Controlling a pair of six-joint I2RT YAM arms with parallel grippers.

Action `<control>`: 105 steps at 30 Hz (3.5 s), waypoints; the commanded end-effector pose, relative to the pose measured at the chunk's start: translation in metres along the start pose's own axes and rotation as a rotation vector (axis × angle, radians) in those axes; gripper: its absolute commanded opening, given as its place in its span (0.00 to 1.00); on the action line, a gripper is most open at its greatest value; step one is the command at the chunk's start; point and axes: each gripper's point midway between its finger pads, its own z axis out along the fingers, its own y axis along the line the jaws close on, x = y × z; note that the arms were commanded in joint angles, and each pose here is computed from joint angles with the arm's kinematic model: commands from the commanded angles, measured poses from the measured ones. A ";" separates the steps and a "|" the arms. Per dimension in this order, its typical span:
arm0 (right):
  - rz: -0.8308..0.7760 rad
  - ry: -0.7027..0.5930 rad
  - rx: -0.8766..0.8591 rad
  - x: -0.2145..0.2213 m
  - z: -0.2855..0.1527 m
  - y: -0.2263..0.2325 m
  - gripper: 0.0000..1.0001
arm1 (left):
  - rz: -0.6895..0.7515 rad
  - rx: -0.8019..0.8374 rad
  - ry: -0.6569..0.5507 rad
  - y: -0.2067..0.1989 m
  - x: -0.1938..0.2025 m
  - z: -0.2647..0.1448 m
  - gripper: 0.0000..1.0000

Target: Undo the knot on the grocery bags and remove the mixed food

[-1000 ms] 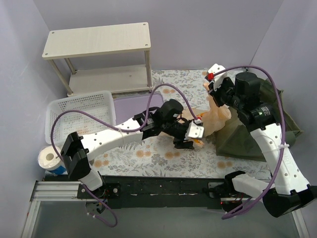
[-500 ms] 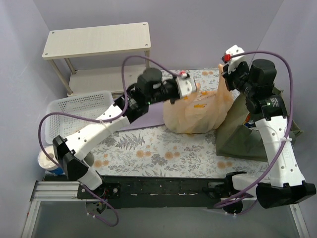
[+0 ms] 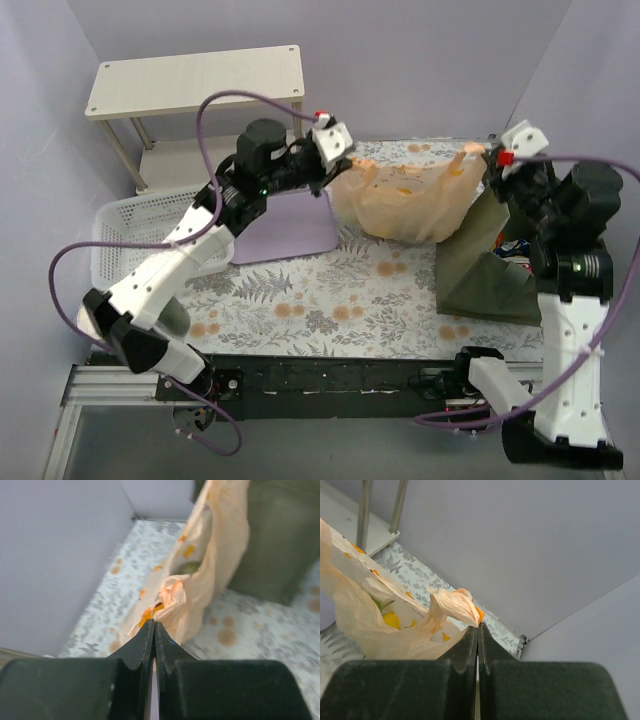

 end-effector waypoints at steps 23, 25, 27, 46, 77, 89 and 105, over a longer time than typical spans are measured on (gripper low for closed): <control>-0.052 -0.025 -0.195 -0.079 -0.107 0.054 0.74 | -0.313 0.306 0.024 -0.083 -0.024 -0.054 0.98; -0.076 -0.055 -0.226 -0.085 -0.119 0.065 0.74 | -0.348 0.407 0.050 -0.104 -0.018 -0.044 0.98; -0.096 -0.059 -0.243 -0.081 -0.127 0.074 0.73 | -0.335 0.461 0.093 -0.130 -0.008 -0.035 0.98; 0.019 0.118 -0.371 0.050 -0.175 0.174 0.41 | -0.462 0.479 0.421 -0.237 0.090 0.033 0.98; 0.229 0.008 -0.157 -0.001 -0.043 0.046 0.06 | -0.536 0.275 0.306 -0.140 0.081 0.013 0.00; 0.162 0.068 -0.184 -0.032 0.014 0.074 0.26 | -0.634 0.288 0.319 -0.126 0.099 0.021 0.00; 0.059 0.277 -0.407 0.035 0.001 0.161 0.11 | -0.718 0.358 0.362 -0.124 0.119 0.023 0.00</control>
